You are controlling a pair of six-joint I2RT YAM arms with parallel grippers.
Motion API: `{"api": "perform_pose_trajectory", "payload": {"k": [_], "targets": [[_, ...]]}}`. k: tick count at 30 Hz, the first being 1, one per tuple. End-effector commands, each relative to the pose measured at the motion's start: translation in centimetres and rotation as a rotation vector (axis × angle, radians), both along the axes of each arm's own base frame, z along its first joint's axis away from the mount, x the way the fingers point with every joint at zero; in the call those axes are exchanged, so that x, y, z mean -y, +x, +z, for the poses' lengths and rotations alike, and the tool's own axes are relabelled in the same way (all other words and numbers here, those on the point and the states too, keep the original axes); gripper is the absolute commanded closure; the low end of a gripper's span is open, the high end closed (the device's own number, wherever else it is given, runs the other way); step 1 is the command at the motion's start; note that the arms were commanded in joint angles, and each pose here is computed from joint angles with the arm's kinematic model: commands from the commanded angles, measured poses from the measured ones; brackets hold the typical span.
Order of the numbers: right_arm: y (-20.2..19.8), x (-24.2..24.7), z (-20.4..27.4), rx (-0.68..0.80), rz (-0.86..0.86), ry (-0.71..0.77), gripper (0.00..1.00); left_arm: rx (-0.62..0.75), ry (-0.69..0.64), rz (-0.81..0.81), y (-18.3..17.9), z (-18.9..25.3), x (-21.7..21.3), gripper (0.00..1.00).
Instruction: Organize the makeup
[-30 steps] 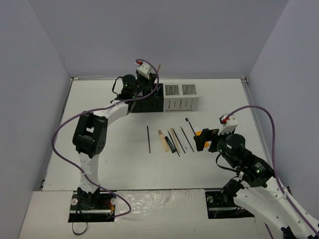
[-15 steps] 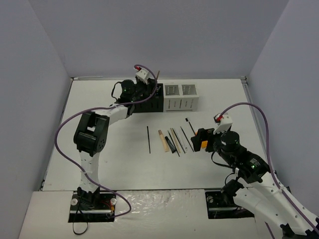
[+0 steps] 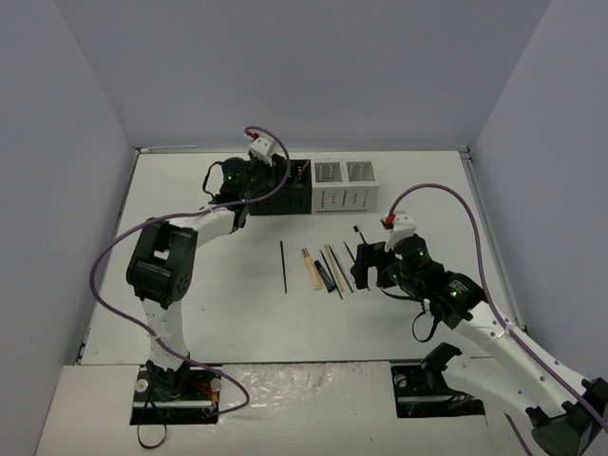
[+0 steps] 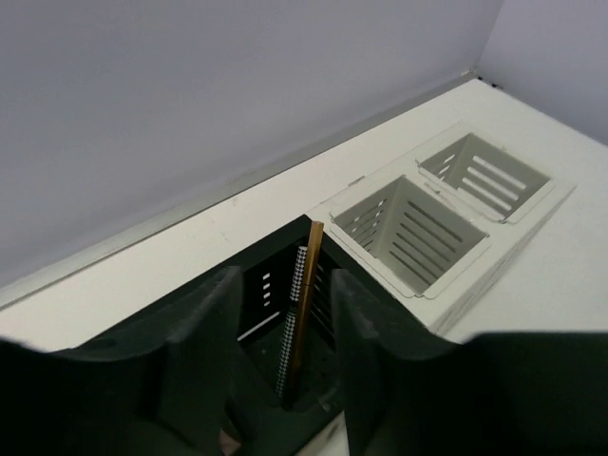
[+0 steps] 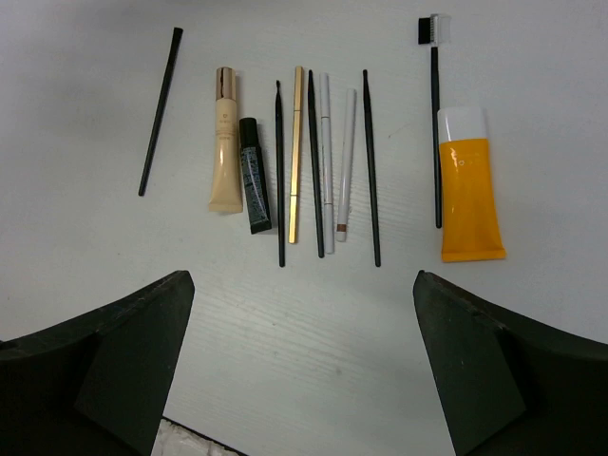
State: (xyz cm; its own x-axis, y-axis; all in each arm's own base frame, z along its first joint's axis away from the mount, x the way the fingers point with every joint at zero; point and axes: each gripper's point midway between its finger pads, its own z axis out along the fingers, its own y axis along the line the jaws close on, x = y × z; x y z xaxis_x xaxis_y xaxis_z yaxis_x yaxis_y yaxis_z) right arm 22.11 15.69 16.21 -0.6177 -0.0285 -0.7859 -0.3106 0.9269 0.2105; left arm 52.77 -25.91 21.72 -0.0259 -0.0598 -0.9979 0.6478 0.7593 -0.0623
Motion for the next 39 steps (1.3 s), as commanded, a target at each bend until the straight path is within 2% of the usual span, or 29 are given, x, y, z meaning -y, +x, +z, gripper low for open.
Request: {"api": "perform_pose_trajectory", "payload": {"k": [1,3,5,8,11,14,21,23,24,30,39], "targets": [[1.9,-2.0,0.2,-0.017,0.010,0.008,0.06,0.153,-0.093,0.127,-3.4,13.8,-3.9,0.50],[2.3,-2.1,-0.7,-0.041,0.008,-0.014,0.09,0.070,-0.053,0.215,-4.9,14.2,-6.2,0.30],[2.7,-2.6,-1.9,-0.070,0.020,-0.040,0.16,0.000,0.013,0.284,-6.8,14.0,-8.2,0.16],[3.6,-3.1,-3.6,-0.098,0.027,-0.072,0.28,-0.106,0.105,0.389,-9.6,13.2,-11.3,0.04],[4.6,-3.5,-4.9,-0.112,0.029,-0.090,0.42,-0.245,0.202,0.499,-13.1,11.1,-14.7,0.03],[5.8,-4.0,-6.2,-0.133,0.027,-0.104,0.52,-0.357,0.239,0.553,-17.0,9.5,-16.8,0.03],[7.7,-4.0,-9.3,-0.181,-0.008,-0.152,0.73,-0.457,0.171,0.546,-24.3,5.3,-18.3,0.03],[8.1,-3.5,-9.9,-0.187,-0.037,-0.173,0.79,-0.415,0.114,0.536,-26.3,5.2,-18.6,0.03],[8.3,-3.1,-10.3,-0.191,-0.051,-0.184,0.80,-0.428,0.124,0.542,-26.7,3.9,-18.9,0.03],[9.5,-3.1,-10.8,-0.182,-0.071,-0.181,0.85,-0.407,0.095,0.571,-28.5,2.8,-19.9,0.03],[9.6,-2.5,-13.1,-0.217,-0.083,-0.226,0.86,-0.464,0.146,0.563,-28.1,1.6,-19.7,0.03]]}}
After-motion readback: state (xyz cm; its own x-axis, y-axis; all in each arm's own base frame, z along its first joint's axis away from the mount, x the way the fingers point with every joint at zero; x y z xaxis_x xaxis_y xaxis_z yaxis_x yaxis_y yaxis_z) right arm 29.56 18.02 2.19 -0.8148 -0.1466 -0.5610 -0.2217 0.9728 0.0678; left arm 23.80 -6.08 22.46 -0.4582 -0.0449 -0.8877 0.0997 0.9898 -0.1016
